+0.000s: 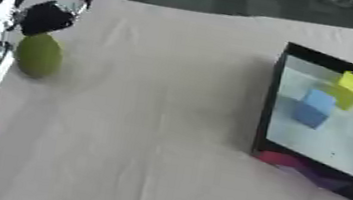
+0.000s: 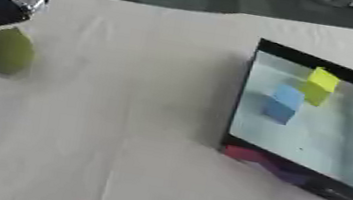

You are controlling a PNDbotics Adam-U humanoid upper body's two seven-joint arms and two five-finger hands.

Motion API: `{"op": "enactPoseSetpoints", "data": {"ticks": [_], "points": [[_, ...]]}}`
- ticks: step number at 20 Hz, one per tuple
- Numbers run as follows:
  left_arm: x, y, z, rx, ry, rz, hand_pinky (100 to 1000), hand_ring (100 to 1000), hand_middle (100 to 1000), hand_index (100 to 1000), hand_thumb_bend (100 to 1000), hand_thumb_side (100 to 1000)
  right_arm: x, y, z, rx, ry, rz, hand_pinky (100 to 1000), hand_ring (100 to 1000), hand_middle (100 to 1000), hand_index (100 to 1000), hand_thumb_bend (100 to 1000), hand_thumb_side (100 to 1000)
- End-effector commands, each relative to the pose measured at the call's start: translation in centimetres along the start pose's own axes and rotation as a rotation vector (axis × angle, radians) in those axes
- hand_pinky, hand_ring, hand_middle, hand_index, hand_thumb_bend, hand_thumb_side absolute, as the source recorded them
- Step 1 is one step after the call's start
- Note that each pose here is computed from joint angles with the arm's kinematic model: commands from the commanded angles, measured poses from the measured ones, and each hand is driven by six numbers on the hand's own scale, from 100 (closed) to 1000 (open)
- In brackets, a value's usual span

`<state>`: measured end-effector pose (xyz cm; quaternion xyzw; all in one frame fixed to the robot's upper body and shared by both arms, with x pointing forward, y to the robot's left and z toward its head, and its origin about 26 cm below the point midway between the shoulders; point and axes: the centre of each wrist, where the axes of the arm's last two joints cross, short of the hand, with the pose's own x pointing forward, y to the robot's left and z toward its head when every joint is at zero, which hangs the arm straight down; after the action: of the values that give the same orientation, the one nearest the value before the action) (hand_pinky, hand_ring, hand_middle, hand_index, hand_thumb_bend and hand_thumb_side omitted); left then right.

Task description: Pick up the objects with one hand, pass them to the other hand, and then place them into the box on the other side of the table.

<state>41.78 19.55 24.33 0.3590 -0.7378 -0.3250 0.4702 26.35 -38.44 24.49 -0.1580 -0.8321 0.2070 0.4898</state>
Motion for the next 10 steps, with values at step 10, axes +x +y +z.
{"op": "enactPoseSetpoints", "data": {"ticks": [10], "points": [[-4.5, 3.8, -3.6, -0.353, 0.170, -0.138, 896, 829, 731, 837, 621, 444, 1.2, -0.6, -0.4, 0.028, -0.031, 0.051, 1000, 1000, 1000, 1000, 100, 519]]}}
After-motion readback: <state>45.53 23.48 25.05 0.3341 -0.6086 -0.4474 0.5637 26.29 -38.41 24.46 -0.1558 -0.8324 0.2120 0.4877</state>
